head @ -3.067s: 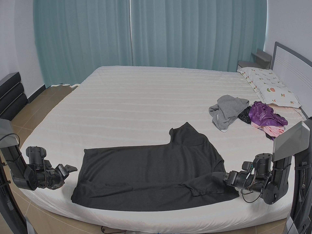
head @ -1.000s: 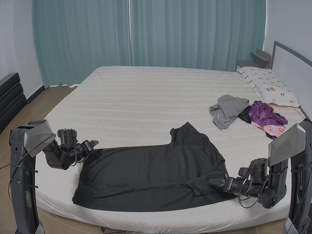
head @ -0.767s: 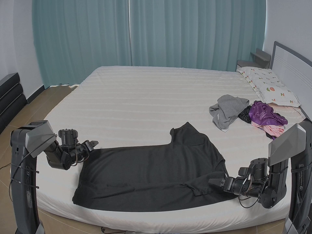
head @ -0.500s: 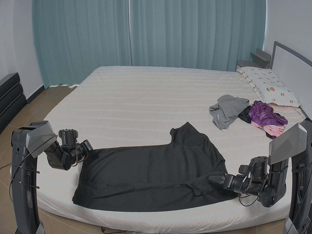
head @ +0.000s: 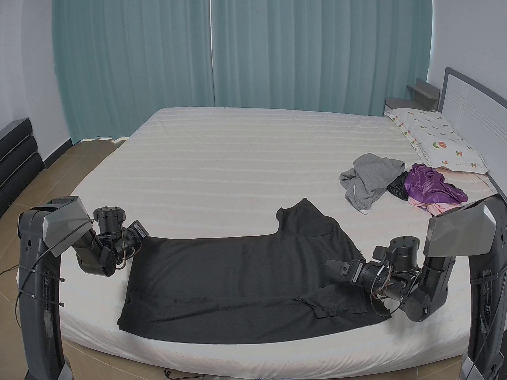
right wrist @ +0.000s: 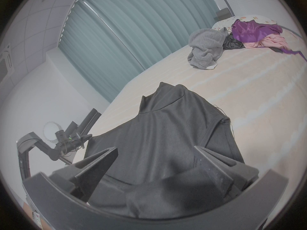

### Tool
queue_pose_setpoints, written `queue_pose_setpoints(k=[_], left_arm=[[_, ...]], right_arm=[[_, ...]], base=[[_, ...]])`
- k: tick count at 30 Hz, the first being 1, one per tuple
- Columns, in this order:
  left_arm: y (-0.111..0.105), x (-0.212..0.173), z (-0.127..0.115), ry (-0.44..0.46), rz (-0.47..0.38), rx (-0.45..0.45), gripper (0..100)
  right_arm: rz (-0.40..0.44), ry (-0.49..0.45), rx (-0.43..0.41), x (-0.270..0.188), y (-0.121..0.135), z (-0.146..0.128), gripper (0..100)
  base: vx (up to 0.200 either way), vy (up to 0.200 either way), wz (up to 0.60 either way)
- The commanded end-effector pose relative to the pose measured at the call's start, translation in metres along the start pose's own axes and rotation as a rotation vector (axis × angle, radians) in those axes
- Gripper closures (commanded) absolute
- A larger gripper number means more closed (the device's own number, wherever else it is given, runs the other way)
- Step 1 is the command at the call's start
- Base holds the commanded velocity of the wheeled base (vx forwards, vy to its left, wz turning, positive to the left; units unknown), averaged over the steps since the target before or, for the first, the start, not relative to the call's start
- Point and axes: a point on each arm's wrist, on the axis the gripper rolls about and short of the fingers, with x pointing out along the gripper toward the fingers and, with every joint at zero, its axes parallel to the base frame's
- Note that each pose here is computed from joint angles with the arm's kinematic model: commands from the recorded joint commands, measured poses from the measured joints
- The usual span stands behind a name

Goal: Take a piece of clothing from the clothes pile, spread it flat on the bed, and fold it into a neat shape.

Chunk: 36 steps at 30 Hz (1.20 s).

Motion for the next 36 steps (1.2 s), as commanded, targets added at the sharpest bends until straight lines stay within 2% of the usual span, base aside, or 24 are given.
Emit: queue_pose_setpoints(k=[1, 4, 7, 11, 16, 20, 24, 34, 36], left_arm=[[-0.002, -0.001, 0.004, -0.017, -0.010, -0.044, 100], [0.000, 0.000, 0.004, -0.018, -0.006, -0.046, 100], [0.001, -0.001, 0.007, -0.023, -0.004, -0.053, 100], [0.003, 0.000, 0.002, -0.013, 0.002, -0.049, 100], [0.002, -0.001, -0.001, -0.028, 0.027, -0.041, 100], [0.002, -0.001, -0.001, -0.029, 0.028, -0.041, 100], [0.002, -0.001, -0.001, -0.027, 0.030, -0.040, 100], [0.002, -0.001, -0.001, -0.027, 0.030, -0.040, 100], [0.002, -0.001, -0.002, -0.024, 0.032, -0.040, 100]], right_arm=[[-0.037, -0.075, -0.077, 0.034, 0.016, 0.035, 0], [-0.071, -0.084, -0.115, 0.055, 0.017, 0.045, 0], [-0.078, -0.072, -0.117, 0.069, 0.018, 0.050, 0], [-0.111, -0.033, -0.134, 0.109, 0.016, 0.067, 0], [-0.126, 0.011, -0.194, 0.129, 0.021, 0.074, 0], [-0.142, 0.024, -0.192, 0.140, 0.022, 0.080, 0], [-0.212, -0.036, -0.192, 0.157, 0.015, 0.089, 0], [-0.252, -0.017, -0.172, 0.158, 0.003, 0.105, 0], [-0.256, -0.039, -0.167, 0.162, -0.001, 0.110, 0]], base=[[0.000, 0.000, 0.00], [0.000, 0.000, 0.00], [0.000, 0.000, 0.00], [0.000, 0.000, 0.00], [0.000, 0.000, 0.00], [0.000, 0.000, 0.00], [0.000, 0.000, 0.00], [0.000, 0.000, 0.00], [0.000, 0.000, 0.00]])
